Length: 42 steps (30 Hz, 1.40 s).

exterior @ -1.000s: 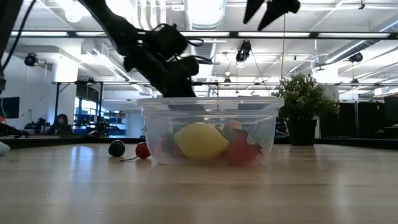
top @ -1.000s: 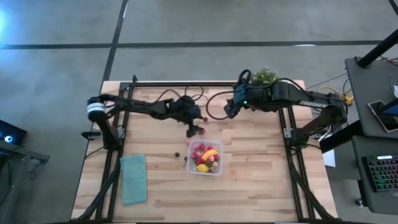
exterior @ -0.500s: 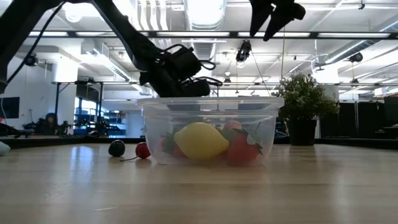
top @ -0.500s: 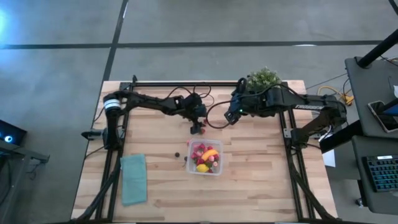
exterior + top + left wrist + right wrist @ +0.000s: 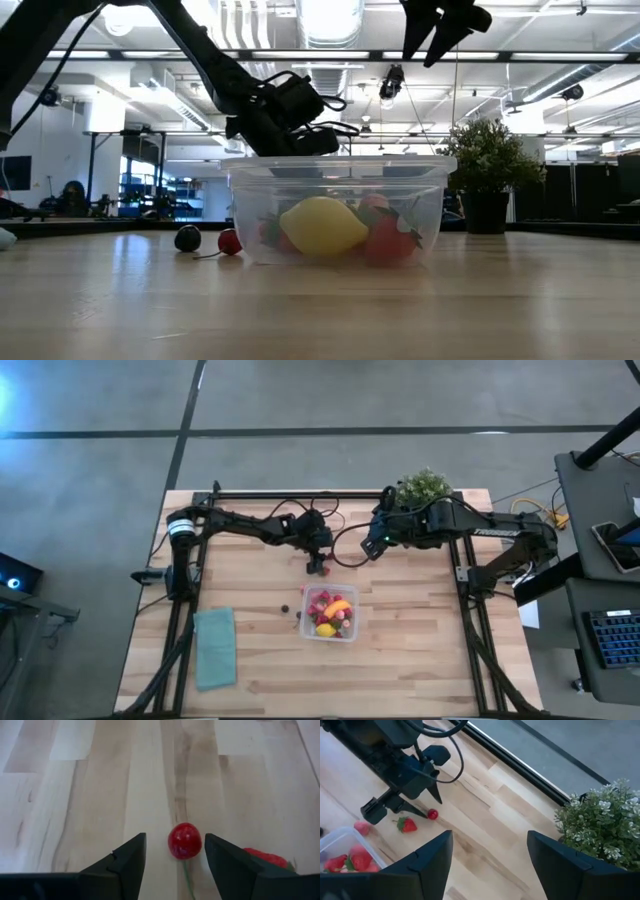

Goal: Pick and placing Produce into tupperware
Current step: Put the red cherry into the transparent container

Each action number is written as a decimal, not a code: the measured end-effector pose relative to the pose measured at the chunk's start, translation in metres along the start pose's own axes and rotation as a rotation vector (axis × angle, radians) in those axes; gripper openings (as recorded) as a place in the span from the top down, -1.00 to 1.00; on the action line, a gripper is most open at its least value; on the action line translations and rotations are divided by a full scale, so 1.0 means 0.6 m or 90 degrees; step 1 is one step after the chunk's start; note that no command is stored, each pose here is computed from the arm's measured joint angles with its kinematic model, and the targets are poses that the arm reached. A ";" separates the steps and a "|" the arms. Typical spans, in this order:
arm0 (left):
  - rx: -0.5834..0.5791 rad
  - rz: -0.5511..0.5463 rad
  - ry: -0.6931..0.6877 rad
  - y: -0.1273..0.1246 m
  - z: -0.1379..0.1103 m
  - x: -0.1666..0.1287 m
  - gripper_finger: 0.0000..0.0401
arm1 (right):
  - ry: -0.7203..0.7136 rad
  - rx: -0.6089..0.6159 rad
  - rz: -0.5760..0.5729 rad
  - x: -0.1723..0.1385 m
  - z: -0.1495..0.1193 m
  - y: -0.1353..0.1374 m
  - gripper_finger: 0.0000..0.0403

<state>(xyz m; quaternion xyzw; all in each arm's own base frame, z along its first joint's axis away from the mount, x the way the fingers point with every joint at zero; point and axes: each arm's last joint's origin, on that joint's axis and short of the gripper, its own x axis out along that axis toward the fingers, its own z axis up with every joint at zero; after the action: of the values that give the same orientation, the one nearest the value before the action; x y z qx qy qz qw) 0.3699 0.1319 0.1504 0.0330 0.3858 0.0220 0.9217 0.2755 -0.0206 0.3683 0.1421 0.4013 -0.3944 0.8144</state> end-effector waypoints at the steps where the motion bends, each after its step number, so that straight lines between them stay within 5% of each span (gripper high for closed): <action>1: 0.000 -0.001 0.000 -0.001 0.000 0.000 0.07 | -0.001 0.000 -0.001 0.000 0.000 0.000 -0.23; 26: 0.009 -0.004 -0.002 -0.008 0.009 0.026 0.08 | 0.001 0.013 -0.003 0.002 -0.001 0.000 -0.20; 42: 0.003 -0.014 0.022 -0.012 0.001 0.023 0.63 | 0.002 0.010 -0.005 0.002 -0.002 0.000 -0.18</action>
<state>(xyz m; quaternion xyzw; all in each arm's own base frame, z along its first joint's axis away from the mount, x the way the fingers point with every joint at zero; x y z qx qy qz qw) 0.3802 0.1257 0.1407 0.0309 0.4020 0.0114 0.9151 0.2753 -0.0207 0.3664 0.1475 0.4000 -0.4001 0.8113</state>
